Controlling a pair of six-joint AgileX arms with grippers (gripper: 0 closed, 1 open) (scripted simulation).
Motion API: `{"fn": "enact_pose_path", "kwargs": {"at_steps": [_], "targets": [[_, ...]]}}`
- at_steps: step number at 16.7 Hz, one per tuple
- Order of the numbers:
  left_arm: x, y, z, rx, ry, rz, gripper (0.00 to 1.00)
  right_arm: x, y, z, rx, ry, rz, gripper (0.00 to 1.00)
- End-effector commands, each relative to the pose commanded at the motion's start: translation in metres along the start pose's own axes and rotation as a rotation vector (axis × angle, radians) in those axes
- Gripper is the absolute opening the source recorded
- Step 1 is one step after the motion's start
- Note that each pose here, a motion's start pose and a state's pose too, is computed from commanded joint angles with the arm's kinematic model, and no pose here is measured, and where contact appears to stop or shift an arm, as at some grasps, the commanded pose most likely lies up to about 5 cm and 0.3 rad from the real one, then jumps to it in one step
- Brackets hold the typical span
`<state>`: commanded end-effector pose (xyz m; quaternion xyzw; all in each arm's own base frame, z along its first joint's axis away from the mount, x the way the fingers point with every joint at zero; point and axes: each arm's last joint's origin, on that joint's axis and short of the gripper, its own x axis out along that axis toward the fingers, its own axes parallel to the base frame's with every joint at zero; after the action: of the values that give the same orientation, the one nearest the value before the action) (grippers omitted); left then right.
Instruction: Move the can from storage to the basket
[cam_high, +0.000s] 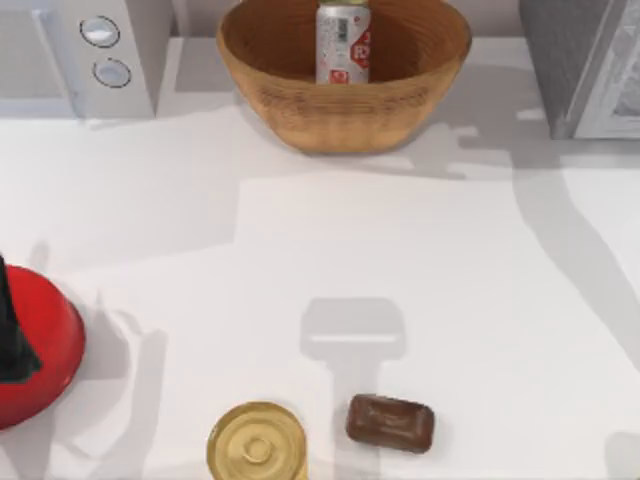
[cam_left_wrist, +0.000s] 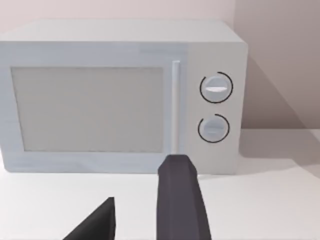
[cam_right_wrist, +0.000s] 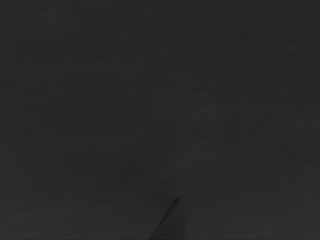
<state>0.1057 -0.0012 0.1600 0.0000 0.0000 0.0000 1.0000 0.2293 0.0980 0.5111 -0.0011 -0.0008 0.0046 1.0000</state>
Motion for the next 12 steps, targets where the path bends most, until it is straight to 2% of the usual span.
{"fn": "enact_pose_path", "kwargs": {"at_steps": [1,9,12], "targets": [[0.0,0.0,0.0,0.0,0.0,0.0,1.0,-0.008,-0.011,0.007,-0.003,-0.022,-0.045,1.0],[0.0,0.0,0.0,0.0,0.0,0.0,1.0,0.04,-0.011,0.007,-0.003,-0.022,-0.045,1.0],[0.0,0.0,0.0,0.0,0.0,0.0,1.0,0.042,-0.012,0.007,-0.003,-0.022,-0.045,1.0]]}}
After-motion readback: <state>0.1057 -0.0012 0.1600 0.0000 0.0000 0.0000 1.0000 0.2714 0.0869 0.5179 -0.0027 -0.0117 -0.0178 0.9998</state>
